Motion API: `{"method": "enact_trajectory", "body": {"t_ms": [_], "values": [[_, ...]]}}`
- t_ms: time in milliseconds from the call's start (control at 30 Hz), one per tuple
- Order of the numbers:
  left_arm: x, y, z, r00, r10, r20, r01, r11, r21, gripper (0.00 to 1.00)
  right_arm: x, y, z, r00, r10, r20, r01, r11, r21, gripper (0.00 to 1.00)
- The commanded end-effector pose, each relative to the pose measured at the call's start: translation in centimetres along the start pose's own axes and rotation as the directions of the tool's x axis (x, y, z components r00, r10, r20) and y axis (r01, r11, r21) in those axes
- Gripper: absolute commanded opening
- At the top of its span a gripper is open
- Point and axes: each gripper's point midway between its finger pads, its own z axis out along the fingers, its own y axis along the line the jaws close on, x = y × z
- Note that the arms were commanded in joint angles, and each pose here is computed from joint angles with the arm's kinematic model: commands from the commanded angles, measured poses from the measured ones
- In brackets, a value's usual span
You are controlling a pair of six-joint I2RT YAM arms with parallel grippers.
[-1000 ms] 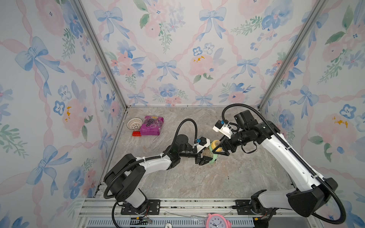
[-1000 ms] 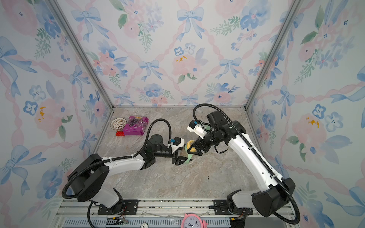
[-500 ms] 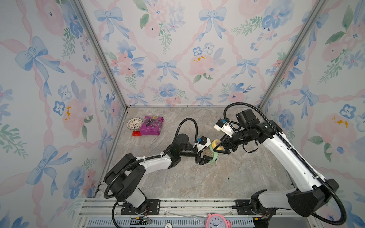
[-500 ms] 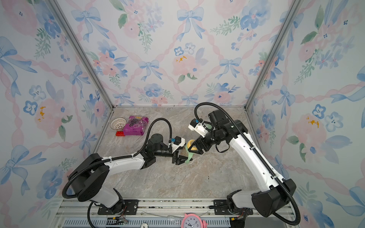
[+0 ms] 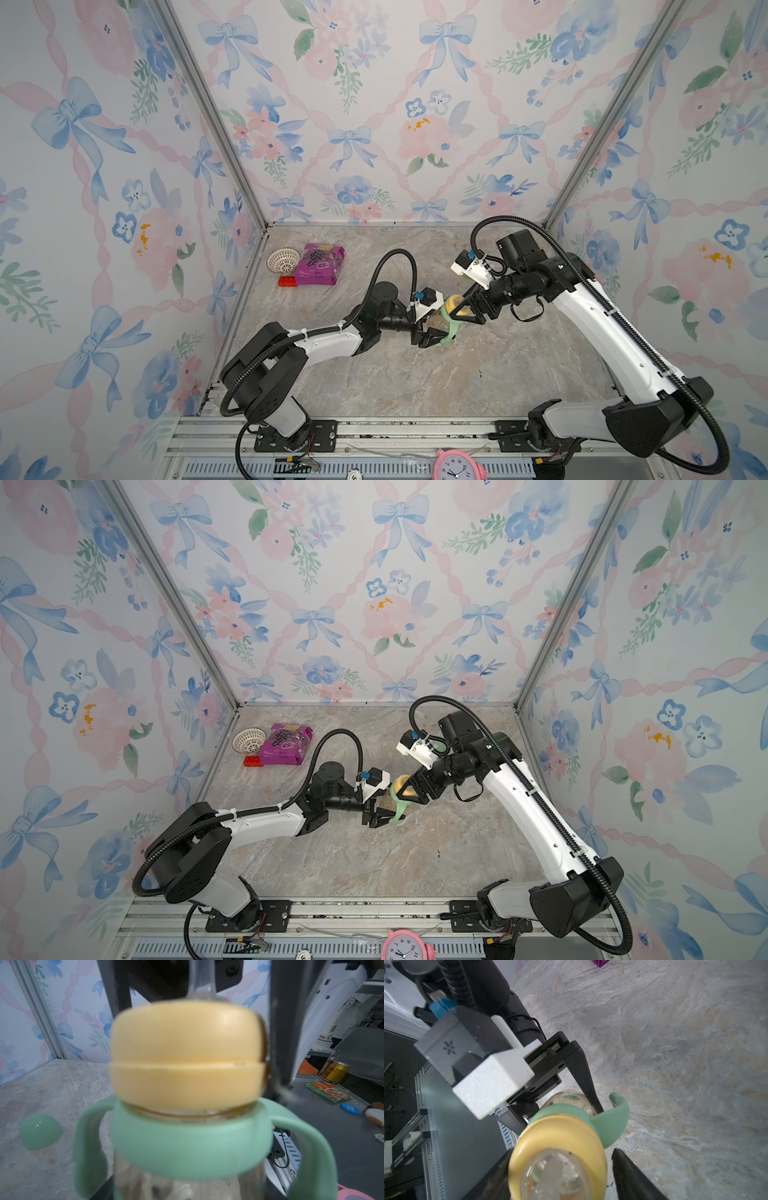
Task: Assemble the baby bottles
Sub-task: Screw the nipple onto the baby bottle.
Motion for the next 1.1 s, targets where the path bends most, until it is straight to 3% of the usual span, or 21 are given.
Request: {"method": "enact_trajectory", "body": {"t_ms": [0,333,433,467,500,533,567,600,667,733,800,867,1067], "values": [[-1.5,-0.3,0.3,0.998,0.057,0.037,-0.057,0.998,0.021,0.0,0.2,0.1,-0.7,1.0,0.01,0.011,-0.01,1.0,0.006,0.65],[-2.5,1.9,0.4,0.996,0.084,0.042,-0.08,0.992,-0.097,0.0,1.1,-0.9,1.0,0.993,0.119,-0.024,-0.118,0.991,0.062,0.51],[-2.8,4.9,0.2,0.993,0.119,0.018,-0.108,0.949,-0.295,0.0,0.5,-3.4,1.0,0.952,0.301,0.055,-0.306,0.934,0.187,0.47],[-2.8,6.4,-0.2,0.986,0.168,-0.021,-0.161,0.891,-0.424,0.0,0.4,-4.9,0.8,0.894,0.435,0.109,-0.448,0.859,0.248,0.46],[-3.1,7.7,-0.7,0.975,0.215,-0.052,-0.209,0.822,-0.53,0.0,0.4,-6.2,0.7,0.815,0.555,0.165,-0.578,0.764,0.286,0.3],[-3.2,8.8,-1.2,0.967,0.24,-0.085,-0.24,0.751,-0.615,0.0,0.0,-6.8,0.9,0.717,0.658,0.232,-0.697,0.666,0.265,0.31],[-3.1,9.6,-1.3,0.948,0.281,-0.148,-0.305,0.673,-0.674,0.0,-0.9,-7.1,1.3,0.577,0.746,0.332,-0.815,0.552,0.176,0.34],[-2.9,10.3,-1.4,0.929,0.312,-0.199,-0.356,0.609,-0.709,0.0,-2.6,-6.9,1.5,0.464,0.787,0.406,-0.869,0.493,0.035,0.34],[-2.3,10.9,-1.2,0.909,0.334,-0.249,-0.405,0.567,-0.717,0.0,-3.7,-6.7,1.4,0.287,0.851,0.439,-0.914,0.381,-0.141,0.61],[-1.9,11.1,-1.4,0.904,0.341,-0.258,-0.416,0.56,-0.717,0.0,-4.1,-6.3,0.8,0.236,0.877,0.418,-0.92,0.34,-0.194,0.64],[-1.4,11.2,-1.6,0.911,0.333,-0.245,-0.403,0.587,-0.702,0.0,-4.5,-5.5,0.1,0.227,0.885,0.407,-0.914,0.337,-0.224,0.81],[-1.2,10.7,-1.5,0.92,0.327,-0.216,-0.382,0.625,-0.681,0.0,-4.3,-5.0,-0.7,0.232,0.882,0.41,-0.913,0.343,-0.221,0.9],[-1.5,8.8,-1.6,0.945,0.304,-0.12,-0.313,0.732,-0.606,0.0,-2.7,-4.5,-4.2,0.238,0.867,0.437,-0.893,0.373,-0.252,0.96]]}}
